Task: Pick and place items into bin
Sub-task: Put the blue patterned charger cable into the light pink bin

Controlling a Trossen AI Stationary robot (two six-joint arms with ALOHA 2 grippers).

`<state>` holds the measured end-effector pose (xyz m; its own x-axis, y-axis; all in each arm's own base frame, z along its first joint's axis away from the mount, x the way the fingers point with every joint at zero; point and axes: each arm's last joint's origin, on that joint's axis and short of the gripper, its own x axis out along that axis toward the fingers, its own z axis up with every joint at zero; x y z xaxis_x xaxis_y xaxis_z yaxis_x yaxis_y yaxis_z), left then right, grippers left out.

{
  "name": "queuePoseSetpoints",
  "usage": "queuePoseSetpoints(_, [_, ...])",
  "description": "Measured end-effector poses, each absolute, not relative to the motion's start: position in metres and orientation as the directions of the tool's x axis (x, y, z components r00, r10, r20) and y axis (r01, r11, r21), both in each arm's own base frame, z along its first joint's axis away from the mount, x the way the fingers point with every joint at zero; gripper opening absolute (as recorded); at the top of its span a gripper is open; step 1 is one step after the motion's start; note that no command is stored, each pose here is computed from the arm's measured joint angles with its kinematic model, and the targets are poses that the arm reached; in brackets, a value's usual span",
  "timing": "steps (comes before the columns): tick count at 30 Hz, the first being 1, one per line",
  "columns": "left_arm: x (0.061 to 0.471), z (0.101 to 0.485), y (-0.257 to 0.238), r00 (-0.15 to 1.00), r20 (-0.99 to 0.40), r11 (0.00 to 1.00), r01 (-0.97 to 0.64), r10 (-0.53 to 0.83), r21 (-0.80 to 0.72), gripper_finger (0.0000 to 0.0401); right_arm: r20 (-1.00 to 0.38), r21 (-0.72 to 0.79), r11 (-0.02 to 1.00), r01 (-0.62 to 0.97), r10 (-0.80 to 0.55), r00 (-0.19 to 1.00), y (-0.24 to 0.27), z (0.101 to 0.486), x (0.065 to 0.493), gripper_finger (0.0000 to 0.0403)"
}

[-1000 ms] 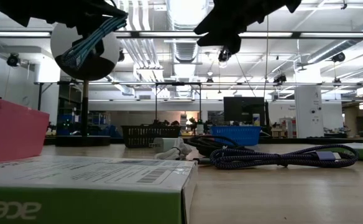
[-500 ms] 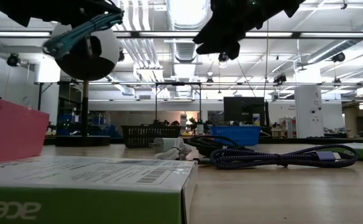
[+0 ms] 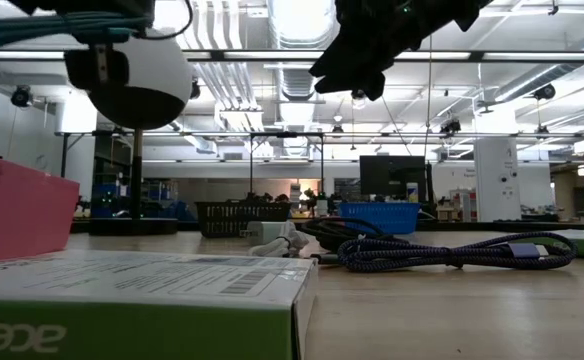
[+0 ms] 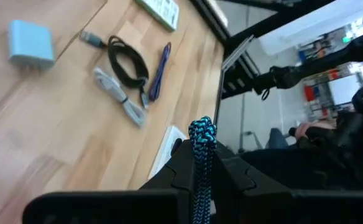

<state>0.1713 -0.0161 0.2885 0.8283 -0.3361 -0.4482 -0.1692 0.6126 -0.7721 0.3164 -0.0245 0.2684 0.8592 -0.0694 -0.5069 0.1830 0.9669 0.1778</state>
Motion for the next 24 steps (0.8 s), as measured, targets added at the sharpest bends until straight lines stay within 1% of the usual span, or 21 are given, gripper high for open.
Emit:
queuePoseSetpoints(6, [0.158,0.305,-0.015,0.747,-0.576,0.624,-0.285,-0.331,-0.728,0.0011,-0.507,0.178,0.967,0.183,-0.069,0.859,-0.024,0.268,0.316,0.0173])
queuePoseSetpoints(15, [0.150,0.296,-0.015,0.651,-0.692,0.635,-0.398,-0.313,-0.662,0.0011,-0.507,0.178,0.967,0.183,-0.069,0.859,-0.024,0.268,0.316,0.0173])
queuePoseSetpoints(19, [0.153,0.291,-0.015,0.615,-0.725,0.668,-0.401,-0.311,-0.627,0.0011,-0.507,0.178,0.967,0.183,-0.069,0.859,-0.024,0.268,0.316,0.0173])
queuePoseSetpoints(24, [0.158,0.287,-0.016,0.587,-0.741,0.681,-0.398,-0.327,-0.615,0.0011,-0.507,0.178,0.967,0.183,-0.069,0.859,-0.024,0.268,0.316,0.0173])
